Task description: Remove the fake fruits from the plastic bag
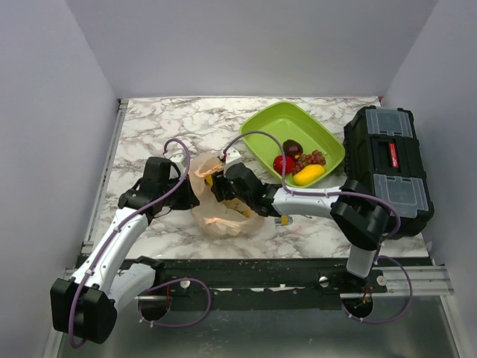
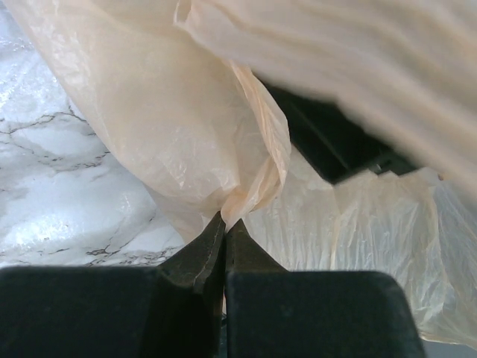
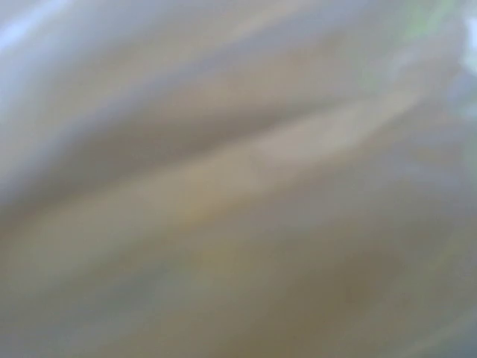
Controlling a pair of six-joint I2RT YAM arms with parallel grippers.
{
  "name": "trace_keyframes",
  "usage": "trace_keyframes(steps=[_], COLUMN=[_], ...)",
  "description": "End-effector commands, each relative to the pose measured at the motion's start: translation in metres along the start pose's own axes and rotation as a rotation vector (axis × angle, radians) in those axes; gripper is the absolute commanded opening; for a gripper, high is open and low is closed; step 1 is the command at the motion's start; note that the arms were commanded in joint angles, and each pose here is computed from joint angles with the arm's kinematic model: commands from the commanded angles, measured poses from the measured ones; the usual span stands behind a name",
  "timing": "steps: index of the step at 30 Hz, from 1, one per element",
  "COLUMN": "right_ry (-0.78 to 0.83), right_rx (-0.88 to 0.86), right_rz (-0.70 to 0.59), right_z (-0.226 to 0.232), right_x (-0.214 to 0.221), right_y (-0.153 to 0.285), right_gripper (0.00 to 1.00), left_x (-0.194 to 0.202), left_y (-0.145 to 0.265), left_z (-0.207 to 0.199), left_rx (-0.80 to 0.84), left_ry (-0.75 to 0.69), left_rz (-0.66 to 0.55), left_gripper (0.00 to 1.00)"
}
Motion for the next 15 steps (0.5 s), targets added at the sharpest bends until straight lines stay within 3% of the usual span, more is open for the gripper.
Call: trace_keyframes(steps=[1,9,15], right_ry=[-0.081,-0.043,-0.047], right_rx=[-0.275,-0.476,-0.525], right_rz=[0.016,0.032,-0.086], right_z=[0.04,0.066,0.062], right_x=[0.0,-0.002,-0.033], right_y=[0.029,0.058,0.095], right_gripper=[0.18,0.18,0.22], left_x=[-0.005,-0.007,-0.008], left_y=[0.002,0.004,0.005], left_z=[-0.006,-0.006,-0.004], left_rx=[0.028,0.022,0.01], left_ry=[-0.006,-0.009,-0.009], left_rz=[-0.01,-0.023,-0.031], left_gripper=[0.0,0.0,0.0])
Point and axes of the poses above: each gripper's point midway between its finger pads, its own y axis back along the fingers, its own z axis along the line the jaws close on, x = y × z, the point moved 2 cm from there along y, back along the fingers, and after that the axes turned 11 degrees about y, right-handed, at the moved point
